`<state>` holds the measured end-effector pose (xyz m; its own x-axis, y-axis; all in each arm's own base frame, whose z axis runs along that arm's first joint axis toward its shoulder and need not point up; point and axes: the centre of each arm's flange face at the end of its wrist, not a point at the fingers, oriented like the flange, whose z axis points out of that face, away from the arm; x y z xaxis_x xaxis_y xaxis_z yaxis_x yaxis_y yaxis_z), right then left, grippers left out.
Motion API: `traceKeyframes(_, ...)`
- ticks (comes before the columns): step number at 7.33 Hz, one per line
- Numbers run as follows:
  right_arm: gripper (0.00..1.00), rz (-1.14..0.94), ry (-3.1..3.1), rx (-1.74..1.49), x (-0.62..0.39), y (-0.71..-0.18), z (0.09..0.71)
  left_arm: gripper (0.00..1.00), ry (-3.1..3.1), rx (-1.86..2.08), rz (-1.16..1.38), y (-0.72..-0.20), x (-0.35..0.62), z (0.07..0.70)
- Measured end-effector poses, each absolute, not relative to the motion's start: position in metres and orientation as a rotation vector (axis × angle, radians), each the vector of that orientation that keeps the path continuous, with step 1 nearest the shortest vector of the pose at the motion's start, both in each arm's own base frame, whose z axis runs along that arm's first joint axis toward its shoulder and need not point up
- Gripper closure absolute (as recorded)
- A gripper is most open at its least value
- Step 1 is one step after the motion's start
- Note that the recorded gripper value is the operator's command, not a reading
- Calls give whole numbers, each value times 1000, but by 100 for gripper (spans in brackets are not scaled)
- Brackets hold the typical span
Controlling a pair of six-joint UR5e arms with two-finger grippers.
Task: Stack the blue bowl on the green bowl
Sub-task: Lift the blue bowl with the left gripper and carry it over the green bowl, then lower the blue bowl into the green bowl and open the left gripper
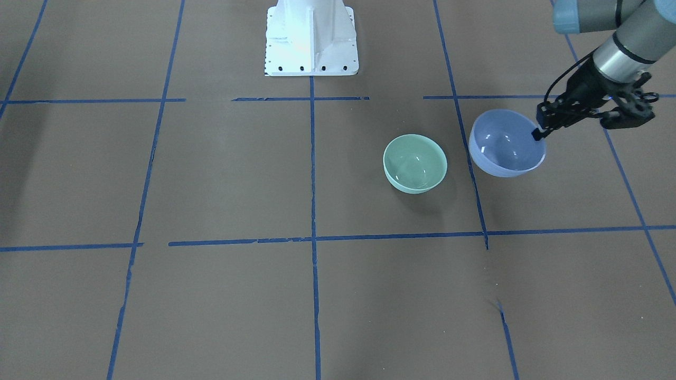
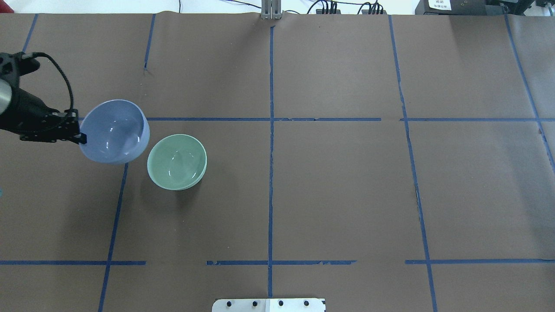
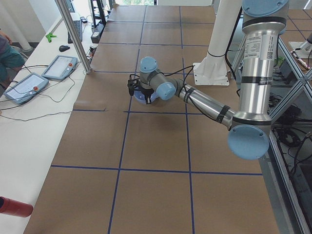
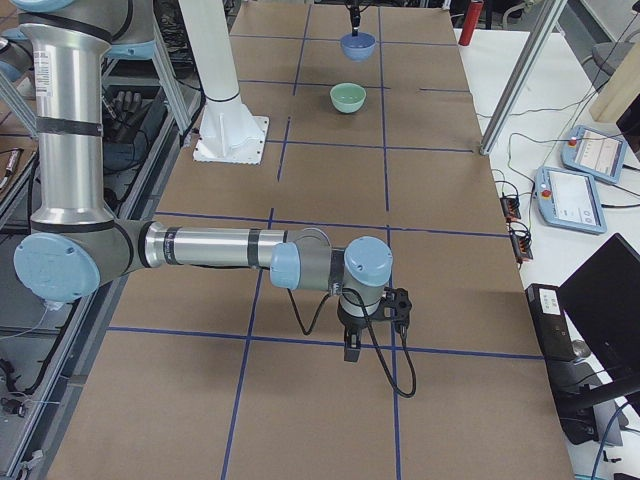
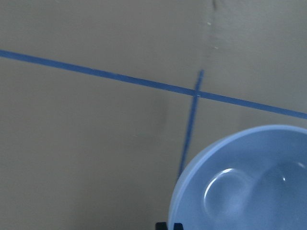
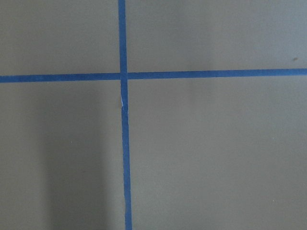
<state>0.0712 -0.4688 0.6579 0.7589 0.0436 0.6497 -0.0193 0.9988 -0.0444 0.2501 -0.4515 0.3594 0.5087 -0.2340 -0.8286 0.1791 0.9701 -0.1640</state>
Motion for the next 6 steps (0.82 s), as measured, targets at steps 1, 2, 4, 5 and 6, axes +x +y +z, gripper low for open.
traceKeyframes(1,0,35,-708,-36,71,-469,658,100,992,-85,-274,-449,287,335)
traceKeyframes(2,0,35,-708,-35,71,-469,658,100,965,-103,-294,-444,320,317)
traceKeyframes(4,0,35,-708,-36,71,-469,658,100,917,-116,-321,-438,357,315)
traceKeyframes(5,0,35,-708,-36,71,-469,658,100,901,-114,-329,-438,365,320)
traceKeyframes(6,0,35,-708,-36,71,-469,658,100,889,-115,-333,-439,369,325)
